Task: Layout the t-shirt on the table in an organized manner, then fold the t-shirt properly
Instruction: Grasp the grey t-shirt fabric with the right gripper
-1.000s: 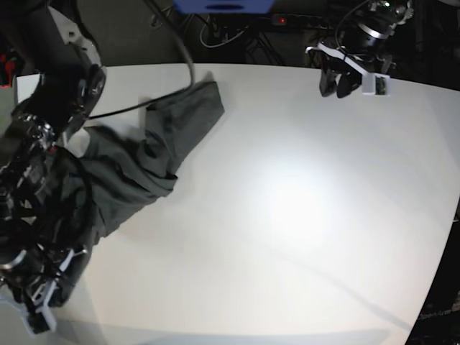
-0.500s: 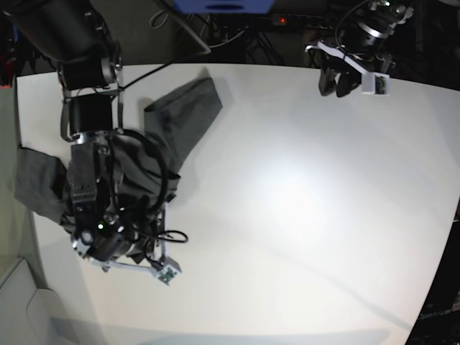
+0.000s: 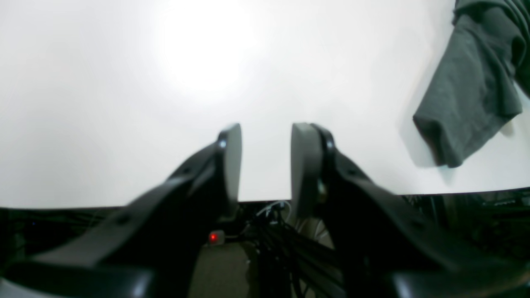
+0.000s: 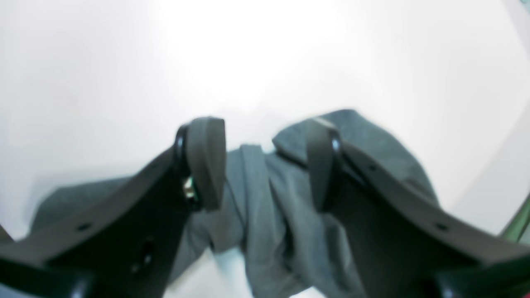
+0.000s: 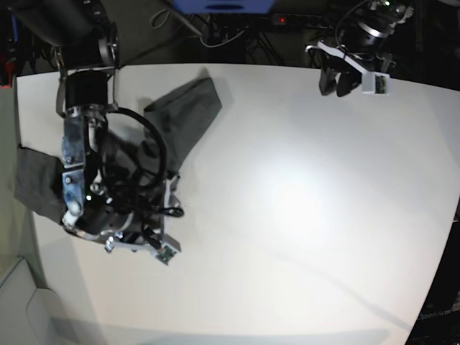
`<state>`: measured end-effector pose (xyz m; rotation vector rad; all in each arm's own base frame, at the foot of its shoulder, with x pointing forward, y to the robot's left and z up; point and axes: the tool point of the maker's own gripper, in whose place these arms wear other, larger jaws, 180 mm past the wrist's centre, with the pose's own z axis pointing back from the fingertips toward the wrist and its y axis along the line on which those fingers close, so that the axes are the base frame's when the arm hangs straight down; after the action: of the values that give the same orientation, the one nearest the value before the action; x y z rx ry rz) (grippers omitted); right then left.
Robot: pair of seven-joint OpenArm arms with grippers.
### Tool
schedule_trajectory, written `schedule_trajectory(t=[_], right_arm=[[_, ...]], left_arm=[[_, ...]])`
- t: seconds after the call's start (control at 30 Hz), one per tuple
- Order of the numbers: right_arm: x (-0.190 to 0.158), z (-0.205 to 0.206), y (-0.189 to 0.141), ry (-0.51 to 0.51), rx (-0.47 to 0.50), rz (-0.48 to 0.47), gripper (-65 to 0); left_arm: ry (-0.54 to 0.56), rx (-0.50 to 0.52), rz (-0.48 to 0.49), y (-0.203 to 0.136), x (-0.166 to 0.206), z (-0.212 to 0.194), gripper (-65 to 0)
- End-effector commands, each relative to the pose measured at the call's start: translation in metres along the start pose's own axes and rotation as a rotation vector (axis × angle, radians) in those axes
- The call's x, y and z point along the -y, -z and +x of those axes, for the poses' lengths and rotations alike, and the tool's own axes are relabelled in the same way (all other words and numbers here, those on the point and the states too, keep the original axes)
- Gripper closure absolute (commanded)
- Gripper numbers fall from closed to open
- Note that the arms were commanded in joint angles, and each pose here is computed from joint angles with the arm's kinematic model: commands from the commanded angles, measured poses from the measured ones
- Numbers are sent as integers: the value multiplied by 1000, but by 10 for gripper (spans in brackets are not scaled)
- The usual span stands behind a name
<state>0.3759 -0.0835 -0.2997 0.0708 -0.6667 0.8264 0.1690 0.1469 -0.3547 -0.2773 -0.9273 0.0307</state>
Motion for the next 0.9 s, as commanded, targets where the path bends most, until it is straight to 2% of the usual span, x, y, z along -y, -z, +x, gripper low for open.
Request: schedule_trajectory(t=[0.0, 0.2, 0.37, 0.57, 0.87], right_arm=[[17, -10, -8, 17, -12, -48, -320], [31, -88, -17, 177, -84, -88, -321], [12, -124, -14, 222, -129, -60, -321], [-4, -131, -16, 220, -129, -46, -321], [-12, -127, -12, 229, -59, -31, -322]], left_arm=[[8, 27, -12, -3, 2, 7, -195], [8, 29, -12, -2, 2, 8, -195], [9, 32, -12, -2, 2, 9, -195], [10, 34, -12, -1, 2, 9, -195], [8, 26, -11, -3, 2, 7, -195]])
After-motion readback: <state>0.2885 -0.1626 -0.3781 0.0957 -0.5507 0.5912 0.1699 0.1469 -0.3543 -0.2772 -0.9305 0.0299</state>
